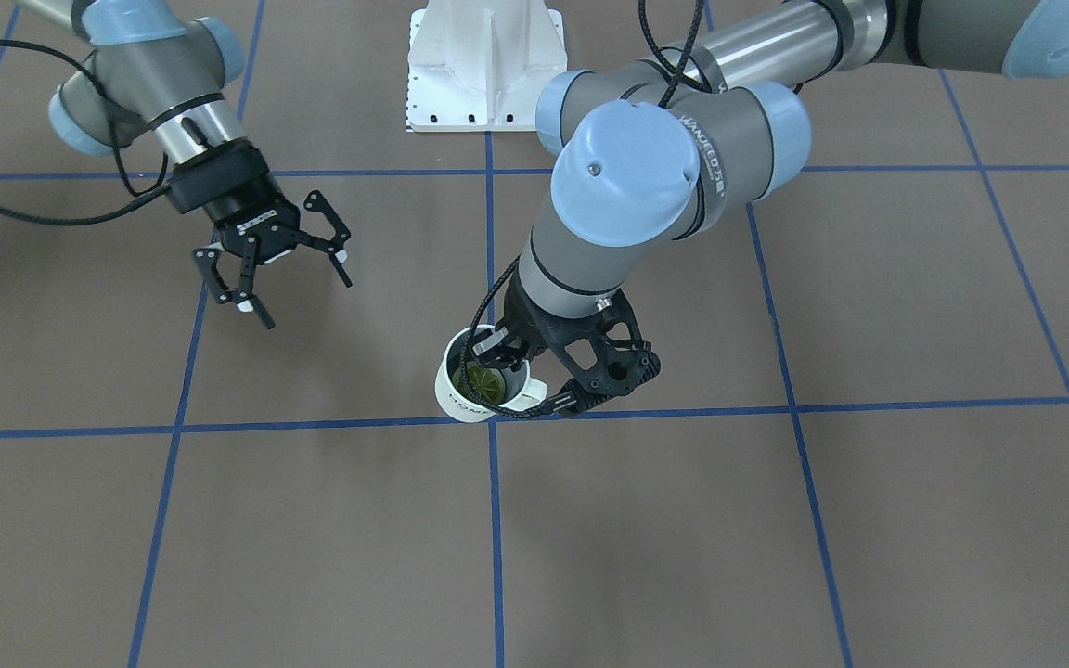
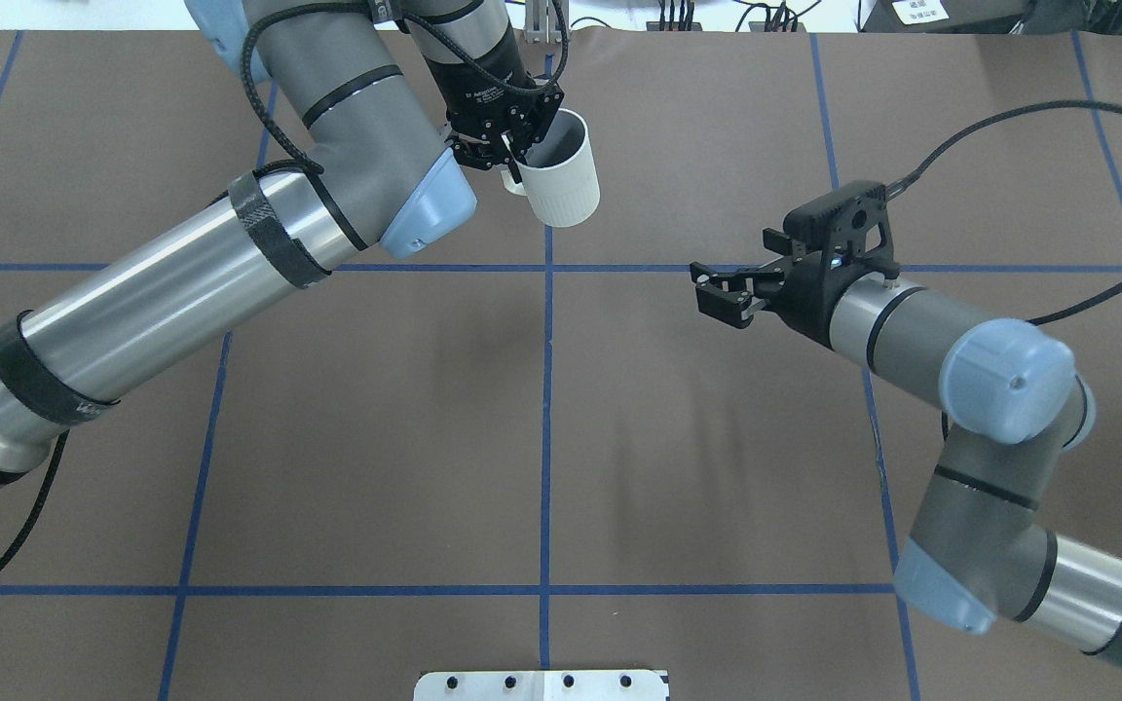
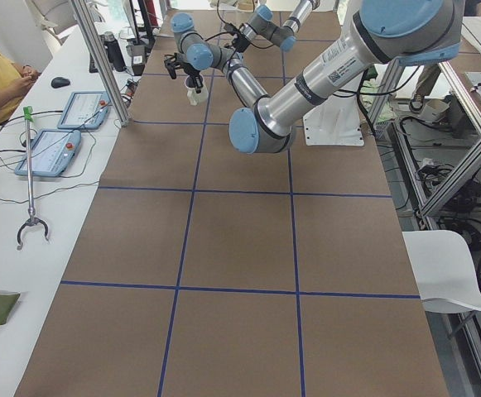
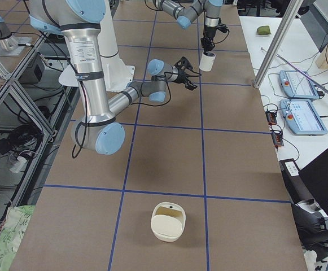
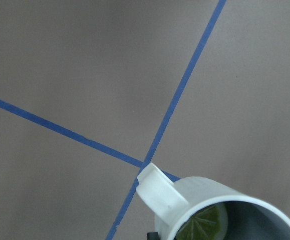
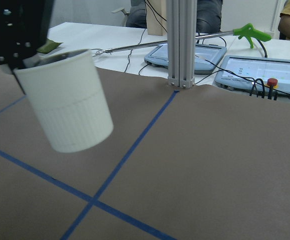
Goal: Left arm hands cup to right arm to dump lemon
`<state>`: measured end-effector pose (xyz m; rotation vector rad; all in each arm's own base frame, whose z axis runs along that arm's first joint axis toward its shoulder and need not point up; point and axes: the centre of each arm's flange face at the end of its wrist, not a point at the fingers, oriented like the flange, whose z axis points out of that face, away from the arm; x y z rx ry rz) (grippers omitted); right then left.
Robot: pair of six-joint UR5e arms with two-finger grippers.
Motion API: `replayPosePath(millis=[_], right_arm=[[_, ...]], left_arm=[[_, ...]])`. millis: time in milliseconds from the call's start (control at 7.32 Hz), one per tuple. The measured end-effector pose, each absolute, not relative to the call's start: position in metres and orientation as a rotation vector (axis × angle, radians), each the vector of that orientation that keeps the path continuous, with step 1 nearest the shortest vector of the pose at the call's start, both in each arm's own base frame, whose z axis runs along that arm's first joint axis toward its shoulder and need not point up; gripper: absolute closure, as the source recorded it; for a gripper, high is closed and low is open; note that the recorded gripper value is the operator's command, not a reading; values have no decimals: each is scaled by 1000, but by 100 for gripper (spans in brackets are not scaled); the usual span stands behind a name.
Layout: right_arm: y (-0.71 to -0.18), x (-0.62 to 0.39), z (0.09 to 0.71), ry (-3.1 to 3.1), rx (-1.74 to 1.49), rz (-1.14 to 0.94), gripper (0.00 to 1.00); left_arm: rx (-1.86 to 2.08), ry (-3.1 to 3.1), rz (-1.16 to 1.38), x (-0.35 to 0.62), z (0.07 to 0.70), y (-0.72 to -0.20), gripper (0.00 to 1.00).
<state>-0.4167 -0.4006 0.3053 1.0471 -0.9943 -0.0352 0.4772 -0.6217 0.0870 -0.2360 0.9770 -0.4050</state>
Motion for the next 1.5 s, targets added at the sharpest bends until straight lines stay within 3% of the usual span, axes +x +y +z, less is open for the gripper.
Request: replayPosePath(millis=[546,1502], right_arm=[[-336,-499,276,-936,1172,72,2],[-335,-532,264,-882,1221,134,2]], left_arm=[[-258,947,-412,480,84,-617,100],[-317,900,-354,519,71,-562,100]])
